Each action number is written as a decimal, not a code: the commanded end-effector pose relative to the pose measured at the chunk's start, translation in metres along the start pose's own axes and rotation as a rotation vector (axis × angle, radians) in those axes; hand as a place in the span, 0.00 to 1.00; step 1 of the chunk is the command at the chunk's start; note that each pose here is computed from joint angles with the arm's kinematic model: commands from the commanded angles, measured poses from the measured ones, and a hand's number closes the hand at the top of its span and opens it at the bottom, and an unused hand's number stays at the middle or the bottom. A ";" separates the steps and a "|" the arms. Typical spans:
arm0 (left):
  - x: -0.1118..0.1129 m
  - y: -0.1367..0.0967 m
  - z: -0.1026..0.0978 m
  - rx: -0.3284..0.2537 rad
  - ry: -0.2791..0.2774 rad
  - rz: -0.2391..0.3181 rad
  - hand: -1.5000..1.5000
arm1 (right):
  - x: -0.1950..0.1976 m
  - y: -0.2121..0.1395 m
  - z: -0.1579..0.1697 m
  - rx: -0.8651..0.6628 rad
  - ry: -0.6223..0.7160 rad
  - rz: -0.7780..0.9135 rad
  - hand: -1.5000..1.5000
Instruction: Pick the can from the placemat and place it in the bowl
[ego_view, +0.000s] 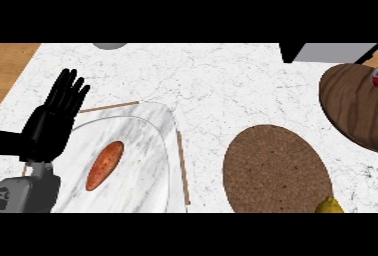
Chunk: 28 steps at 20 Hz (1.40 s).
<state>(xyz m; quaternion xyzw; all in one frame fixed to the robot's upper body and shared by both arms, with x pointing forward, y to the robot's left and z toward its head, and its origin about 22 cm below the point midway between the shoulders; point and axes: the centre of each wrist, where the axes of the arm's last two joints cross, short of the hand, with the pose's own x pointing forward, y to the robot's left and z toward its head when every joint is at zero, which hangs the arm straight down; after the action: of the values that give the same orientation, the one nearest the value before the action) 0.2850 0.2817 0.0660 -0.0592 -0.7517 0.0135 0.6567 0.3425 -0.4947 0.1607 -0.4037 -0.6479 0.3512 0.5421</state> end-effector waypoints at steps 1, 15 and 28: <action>0.004 0.004 -0.002 -0.022 0.004 0.006 0.50 | 0.009 0.034 -0.021 0.056 0.020 0.049 1.00; -0.005 -0.012 -0.001 -0.033 -0.021 0.005 0.50 | -0.004 0.066 -0.019 0.272 0.047 -0.184 0.00; 0.007 0.009 -0.003 -0.012 -0.027 0.002 0.50 | -0.036 0.011 0.008 -0.109 0.093 -0.743 0.00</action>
<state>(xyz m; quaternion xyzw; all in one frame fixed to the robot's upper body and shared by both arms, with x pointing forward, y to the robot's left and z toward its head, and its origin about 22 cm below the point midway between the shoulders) 0.2851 0.2796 0.0687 -0.0693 -0.7585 0.0087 0.6479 0.3552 -0.5026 0.1261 -0.1878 -0.7309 0.1373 0.6416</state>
